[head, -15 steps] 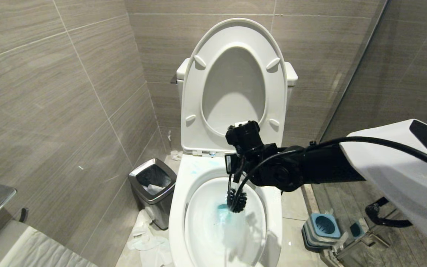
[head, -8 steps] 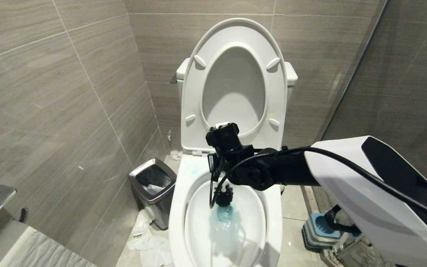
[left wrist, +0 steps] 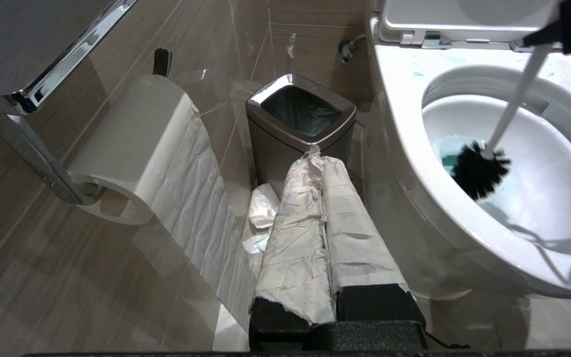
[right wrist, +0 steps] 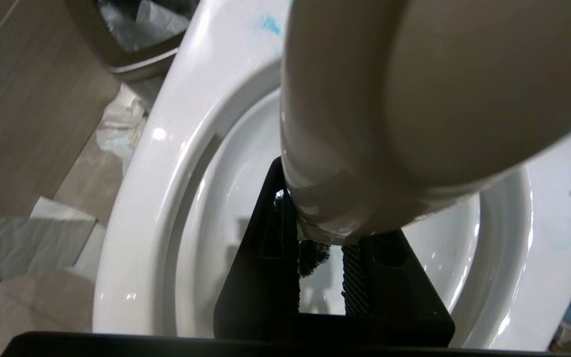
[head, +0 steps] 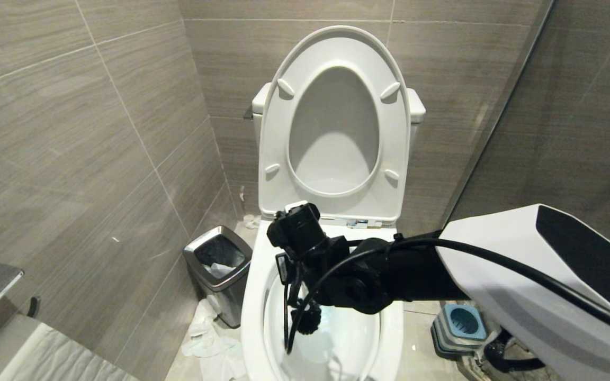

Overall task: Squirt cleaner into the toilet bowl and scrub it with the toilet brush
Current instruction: Scrub the toilet bowl

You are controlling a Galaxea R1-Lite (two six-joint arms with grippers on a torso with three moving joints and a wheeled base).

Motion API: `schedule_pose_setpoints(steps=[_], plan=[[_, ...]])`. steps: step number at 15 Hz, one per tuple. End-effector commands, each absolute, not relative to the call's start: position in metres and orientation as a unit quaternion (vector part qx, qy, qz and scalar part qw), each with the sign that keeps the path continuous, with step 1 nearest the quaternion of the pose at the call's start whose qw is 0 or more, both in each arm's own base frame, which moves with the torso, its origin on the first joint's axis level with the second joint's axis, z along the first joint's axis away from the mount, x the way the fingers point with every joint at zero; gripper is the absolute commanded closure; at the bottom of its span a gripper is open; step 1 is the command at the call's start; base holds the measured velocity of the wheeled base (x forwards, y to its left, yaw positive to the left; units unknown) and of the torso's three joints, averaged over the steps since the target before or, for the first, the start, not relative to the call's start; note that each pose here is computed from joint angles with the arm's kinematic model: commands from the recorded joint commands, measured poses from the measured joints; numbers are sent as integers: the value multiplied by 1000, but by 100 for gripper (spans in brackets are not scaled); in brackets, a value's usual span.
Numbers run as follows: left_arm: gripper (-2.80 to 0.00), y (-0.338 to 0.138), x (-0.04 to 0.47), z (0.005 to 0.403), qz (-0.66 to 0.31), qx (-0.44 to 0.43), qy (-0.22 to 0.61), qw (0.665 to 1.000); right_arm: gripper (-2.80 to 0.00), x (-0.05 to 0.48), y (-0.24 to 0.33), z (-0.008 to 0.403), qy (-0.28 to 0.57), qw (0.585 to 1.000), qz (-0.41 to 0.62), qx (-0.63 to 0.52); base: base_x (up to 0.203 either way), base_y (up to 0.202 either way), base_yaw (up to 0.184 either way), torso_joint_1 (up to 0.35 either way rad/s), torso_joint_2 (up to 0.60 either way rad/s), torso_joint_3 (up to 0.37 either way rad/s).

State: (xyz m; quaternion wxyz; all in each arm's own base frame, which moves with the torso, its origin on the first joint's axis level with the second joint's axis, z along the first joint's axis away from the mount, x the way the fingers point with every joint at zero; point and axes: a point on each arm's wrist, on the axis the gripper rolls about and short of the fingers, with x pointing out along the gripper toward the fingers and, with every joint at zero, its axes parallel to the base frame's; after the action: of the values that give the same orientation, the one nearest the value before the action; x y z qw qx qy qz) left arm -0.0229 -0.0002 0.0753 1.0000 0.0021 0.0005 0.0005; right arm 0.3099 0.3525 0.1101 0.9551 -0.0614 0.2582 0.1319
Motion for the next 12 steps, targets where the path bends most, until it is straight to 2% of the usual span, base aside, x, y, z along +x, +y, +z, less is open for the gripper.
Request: schedule_pose_setpoints(steps=[1,6,12], plan=[[0,0,-23,75,1,2,2,1000,0,291,343,122,262,953,137,-61,0,0,0,0,0,0],[0,0,-23,75,1,2,2,1000,0,259,297,126,286,947,132,-65,0,0,0,0,0,0],[0,0,-23,75,1,2,2,1000,0,295,246,137,277,958,63,-35,0,0,0,0,0,0]])
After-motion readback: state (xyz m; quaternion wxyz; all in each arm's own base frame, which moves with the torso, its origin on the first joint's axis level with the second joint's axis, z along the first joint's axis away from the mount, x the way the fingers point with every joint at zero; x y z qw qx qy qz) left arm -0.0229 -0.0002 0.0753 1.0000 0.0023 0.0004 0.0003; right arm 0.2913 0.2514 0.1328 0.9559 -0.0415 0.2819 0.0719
